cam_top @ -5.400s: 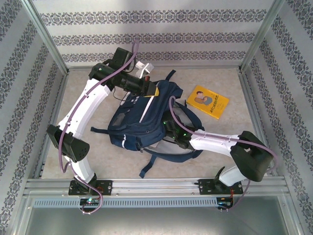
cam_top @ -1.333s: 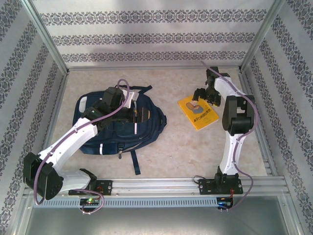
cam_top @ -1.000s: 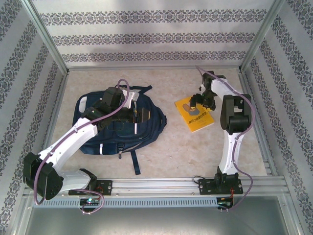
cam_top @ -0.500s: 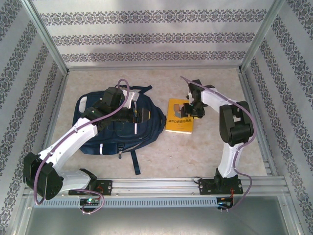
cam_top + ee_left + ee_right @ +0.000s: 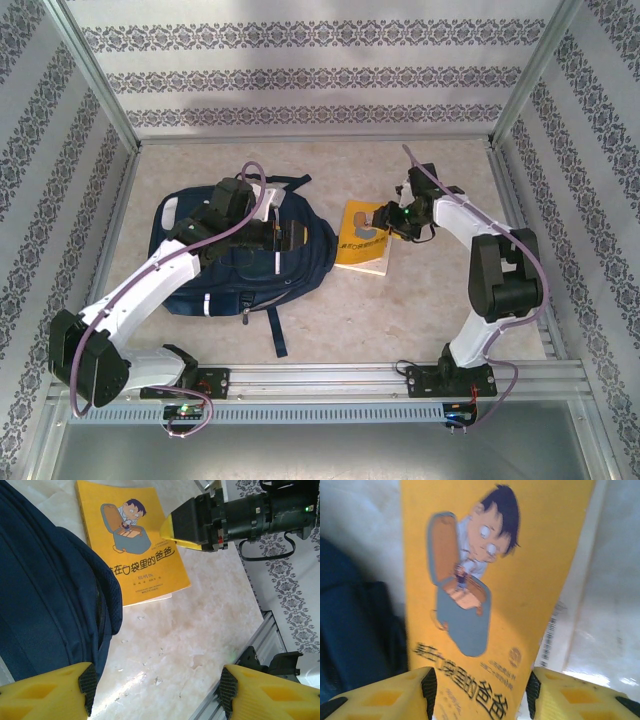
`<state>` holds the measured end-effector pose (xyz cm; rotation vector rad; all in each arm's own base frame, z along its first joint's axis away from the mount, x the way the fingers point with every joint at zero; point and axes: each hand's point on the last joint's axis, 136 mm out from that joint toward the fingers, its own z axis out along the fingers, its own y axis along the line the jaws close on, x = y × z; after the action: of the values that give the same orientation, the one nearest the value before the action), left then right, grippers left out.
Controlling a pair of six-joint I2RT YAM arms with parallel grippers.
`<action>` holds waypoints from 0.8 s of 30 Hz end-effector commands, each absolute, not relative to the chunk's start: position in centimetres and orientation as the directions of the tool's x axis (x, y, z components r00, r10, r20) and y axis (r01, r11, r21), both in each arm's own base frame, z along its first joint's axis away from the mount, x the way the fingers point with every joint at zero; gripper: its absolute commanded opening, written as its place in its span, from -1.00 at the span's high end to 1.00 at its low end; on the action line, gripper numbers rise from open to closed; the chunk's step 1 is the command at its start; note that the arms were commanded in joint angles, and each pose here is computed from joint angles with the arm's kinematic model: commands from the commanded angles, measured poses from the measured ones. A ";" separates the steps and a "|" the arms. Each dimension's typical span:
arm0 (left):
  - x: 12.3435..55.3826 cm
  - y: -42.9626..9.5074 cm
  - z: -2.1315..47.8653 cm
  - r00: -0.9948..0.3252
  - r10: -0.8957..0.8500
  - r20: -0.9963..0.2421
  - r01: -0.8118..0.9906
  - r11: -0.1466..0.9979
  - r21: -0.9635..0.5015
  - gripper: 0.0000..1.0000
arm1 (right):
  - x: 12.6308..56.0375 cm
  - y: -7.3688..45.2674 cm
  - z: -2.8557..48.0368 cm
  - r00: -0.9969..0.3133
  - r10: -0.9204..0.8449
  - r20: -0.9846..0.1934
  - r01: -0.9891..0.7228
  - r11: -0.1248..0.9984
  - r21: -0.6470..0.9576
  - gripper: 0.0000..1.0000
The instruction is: Pack the student bag
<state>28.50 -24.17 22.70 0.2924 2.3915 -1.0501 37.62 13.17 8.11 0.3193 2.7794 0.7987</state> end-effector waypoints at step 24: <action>28.7 -24.8 22.8 -0.841 0.019 -0.541 0.413 0.669 -0.618 -0.35 | 37.6 14.6 3.0 -0.925 0.379 0.001 0.280 0.681 0.677 0.40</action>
<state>28.60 -24.24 22.31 0.2905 2.4035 -1.0479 38.79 14.69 4.80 0.4946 2.7011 1.0792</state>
